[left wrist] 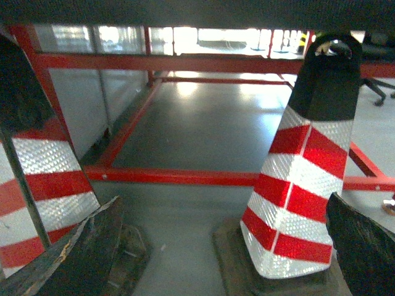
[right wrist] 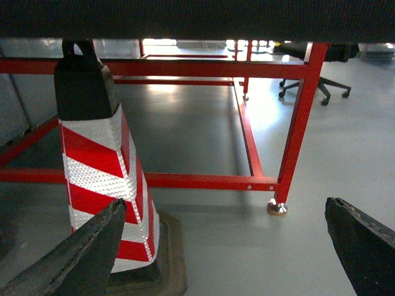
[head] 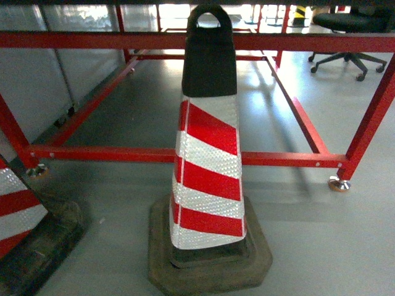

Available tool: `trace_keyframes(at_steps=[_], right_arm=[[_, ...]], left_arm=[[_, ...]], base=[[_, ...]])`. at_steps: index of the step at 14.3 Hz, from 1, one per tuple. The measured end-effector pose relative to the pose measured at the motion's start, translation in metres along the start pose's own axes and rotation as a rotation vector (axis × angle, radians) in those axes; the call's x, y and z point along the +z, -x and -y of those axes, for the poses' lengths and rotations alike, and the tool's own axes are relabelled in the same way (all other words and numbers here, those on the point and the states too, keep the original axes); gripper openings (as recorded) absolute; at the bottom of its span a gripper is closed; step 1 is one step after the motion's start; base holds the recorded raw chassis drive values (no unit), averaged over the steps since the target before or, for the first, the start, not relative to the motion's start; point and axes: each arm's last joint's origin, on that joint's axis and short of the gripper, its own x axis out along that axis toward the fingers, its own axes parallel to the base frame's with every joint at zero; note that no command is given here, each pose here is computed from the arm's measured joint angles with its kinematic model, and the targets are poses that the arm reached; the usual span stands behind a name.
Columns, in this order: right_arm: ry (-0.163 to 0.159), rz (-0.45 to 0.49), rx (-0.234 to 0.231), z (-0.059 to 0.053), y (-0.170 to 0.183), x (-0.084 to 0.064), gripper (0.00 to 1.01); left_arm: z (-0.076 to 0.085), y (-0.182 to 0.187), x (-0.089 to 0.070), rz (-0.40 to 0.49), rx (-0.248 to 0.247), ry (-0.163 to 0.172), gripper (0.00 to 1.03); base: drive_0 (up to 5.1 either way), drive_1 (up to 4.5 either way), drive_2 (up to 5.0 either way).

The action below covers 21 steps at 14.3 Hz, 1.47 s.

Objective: Pick blue part to blue bin on bottom shelf

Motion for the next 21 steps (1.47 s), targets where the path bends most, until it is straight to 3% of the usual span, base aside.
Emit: trace_keyframes(at_steps=[21], right_arm=[[-0.001, 0.001, -0.003, 0.0001, 0.0, 0.0001, 0.98]], left_arm=[[0.0001, 0.0, 0.0001, 0.001, -0.003, -0.004, 0.98]], base=[[0.0, 0.0, 0.0]])
